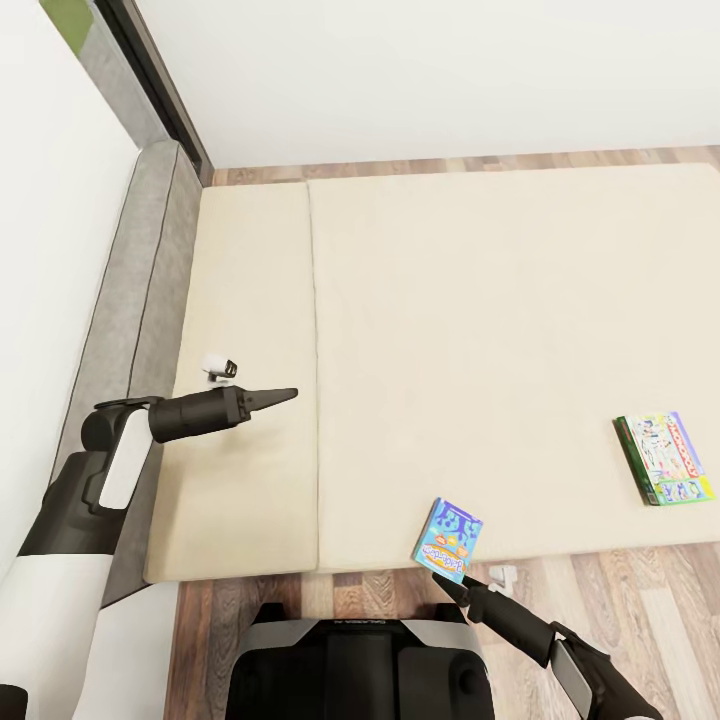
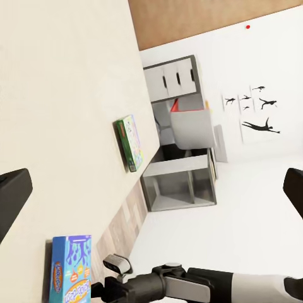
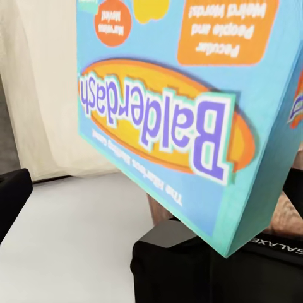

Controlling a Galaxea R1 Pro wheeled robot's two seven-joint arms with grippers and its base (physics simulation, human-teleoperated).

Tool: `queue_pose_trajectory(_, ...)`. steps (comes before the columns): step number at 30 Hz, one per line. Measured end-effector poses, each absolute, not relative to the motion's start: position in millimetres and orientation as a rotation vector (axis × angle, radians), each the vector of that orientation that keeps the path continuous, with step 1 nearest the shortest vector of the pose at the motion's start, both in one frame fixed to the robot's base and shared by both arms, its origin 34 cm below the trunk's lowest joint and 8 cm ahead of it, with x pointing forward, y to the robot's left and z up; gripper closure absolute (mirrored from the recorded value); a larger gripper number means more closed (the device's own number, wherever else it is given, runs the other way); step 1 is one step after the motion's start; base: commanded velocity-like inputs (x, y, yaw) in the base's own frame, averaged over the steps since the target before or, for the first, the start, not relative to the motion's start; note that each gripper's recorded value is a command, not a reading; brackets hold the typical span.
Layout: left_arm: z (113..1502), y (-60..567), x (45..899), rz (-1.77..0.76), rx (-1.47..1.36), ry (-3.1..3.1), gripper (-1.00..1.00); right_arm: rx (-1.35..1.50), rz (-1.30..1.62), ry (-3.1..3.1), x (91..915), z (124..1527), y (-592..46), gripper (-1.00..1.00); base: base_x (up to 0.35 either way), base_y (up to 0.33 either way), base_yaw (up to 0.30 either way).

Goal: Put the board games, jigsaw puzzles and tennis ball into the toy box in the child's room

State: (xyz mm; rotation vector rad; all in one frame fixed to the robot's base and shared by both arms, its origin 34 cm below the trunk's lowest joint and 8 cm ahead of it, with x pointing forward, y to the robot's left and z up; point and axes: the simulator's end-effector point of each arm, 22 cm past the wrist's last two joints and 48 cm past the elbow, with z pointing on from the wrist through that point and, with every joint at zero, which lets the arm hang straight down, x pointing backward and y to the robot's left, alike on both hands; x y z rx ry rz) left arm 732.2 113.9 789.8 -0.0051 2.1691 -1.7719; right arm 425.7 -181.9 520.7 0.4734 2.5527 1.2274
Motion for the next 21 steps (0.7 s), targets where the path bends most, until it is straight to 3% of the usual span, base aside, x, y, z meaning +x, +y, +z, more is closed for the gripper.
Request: queue_pose_trajectory(21,789.8,113.1,732.0,-1.773,-0.005,2.169,-1.0,0.471,1.226,2.55,426.3,520.9,-182.7,-1.0,0.0,0.0,0.0)
